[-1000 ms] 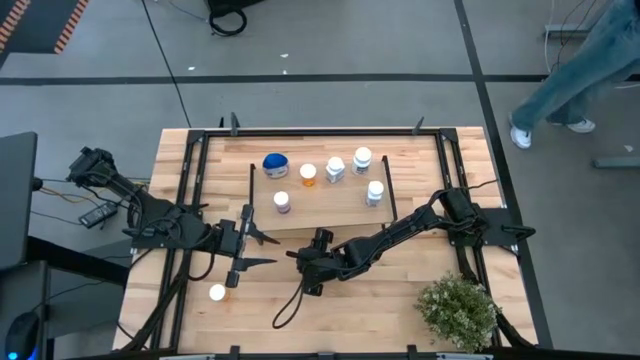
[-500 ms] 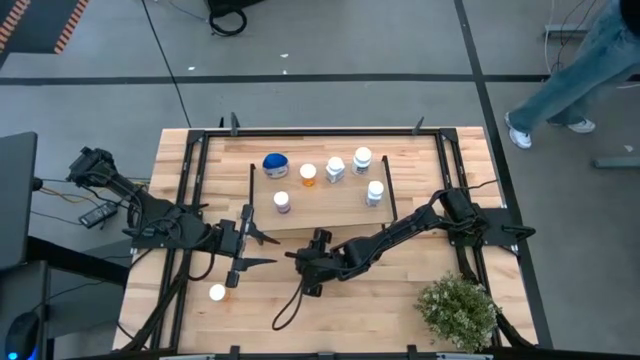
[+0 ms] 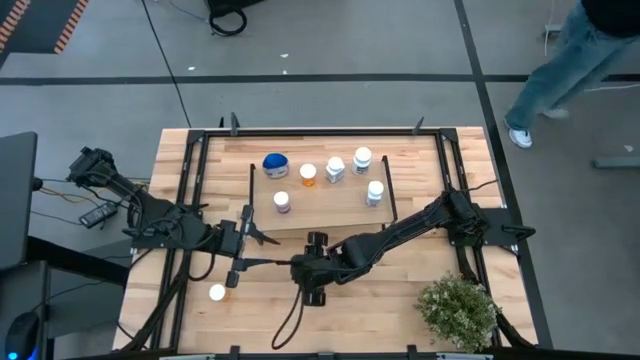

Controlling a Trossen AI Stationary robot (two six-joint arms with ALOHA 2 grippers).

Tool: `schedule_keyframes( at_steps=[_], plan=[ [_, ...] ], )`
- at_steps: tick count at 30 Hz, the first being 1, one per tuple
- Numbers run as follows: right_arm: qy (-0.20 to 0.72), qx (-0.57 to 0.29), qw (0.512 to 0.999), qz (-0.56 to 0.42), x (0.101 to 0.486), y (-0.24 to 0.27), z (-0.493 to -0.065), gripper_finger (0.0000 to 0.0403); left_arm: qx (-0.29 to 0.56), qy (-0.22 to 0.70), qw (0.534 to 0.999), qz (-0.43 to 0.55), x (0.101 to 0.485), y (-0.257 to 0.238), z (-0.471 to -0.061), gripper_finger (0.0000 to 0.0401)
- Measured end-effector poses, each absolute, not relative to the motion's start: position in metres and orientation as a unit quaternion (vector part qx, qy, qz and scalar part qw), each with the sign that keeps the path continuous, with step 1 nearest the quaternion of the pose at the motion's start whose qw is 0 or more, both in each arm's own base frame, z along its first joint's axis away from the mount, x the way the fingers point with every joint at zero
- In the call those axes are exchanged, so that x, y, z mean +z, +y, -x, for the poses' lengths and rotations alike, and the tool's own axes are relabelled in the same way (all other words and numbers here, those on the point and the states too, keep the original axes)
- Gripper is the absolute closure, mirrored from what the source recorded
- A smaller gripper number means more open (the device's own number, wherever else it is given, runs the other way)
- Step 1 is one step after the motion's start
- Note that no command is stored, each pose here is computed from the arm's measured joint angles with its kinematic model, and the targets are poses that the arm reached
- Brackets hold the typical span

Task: Pick and place medicine bottles onto shelf by color
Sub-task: Put the orange medicine bottle on the top of the shelf

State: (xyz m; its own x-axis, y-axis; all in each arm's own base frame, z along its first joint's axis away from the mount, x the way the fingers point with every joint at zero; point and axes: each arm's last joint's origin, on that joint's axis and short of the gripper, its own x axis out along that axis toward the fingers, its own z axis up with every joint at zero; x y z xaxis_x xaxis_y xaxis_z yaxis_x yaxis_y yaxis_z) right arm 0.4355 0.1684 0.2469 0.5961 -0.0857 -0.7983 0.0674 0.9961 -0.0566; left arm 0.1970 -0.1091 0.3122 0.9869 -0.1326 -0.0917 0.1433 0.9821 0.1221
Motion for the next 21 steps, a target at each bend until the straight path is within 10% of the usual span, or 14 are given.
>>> schedule_keyframes(
  at_steps=[21],
  plan=[
    [0.445, -0.152, 0.878, 0.084, 0.321, 0.128, -0.424, 0.0172, -0.078, 0.055, 0.994, -0.049, 0.310, -0.113, -0.195, 0.0211]
  ],
)
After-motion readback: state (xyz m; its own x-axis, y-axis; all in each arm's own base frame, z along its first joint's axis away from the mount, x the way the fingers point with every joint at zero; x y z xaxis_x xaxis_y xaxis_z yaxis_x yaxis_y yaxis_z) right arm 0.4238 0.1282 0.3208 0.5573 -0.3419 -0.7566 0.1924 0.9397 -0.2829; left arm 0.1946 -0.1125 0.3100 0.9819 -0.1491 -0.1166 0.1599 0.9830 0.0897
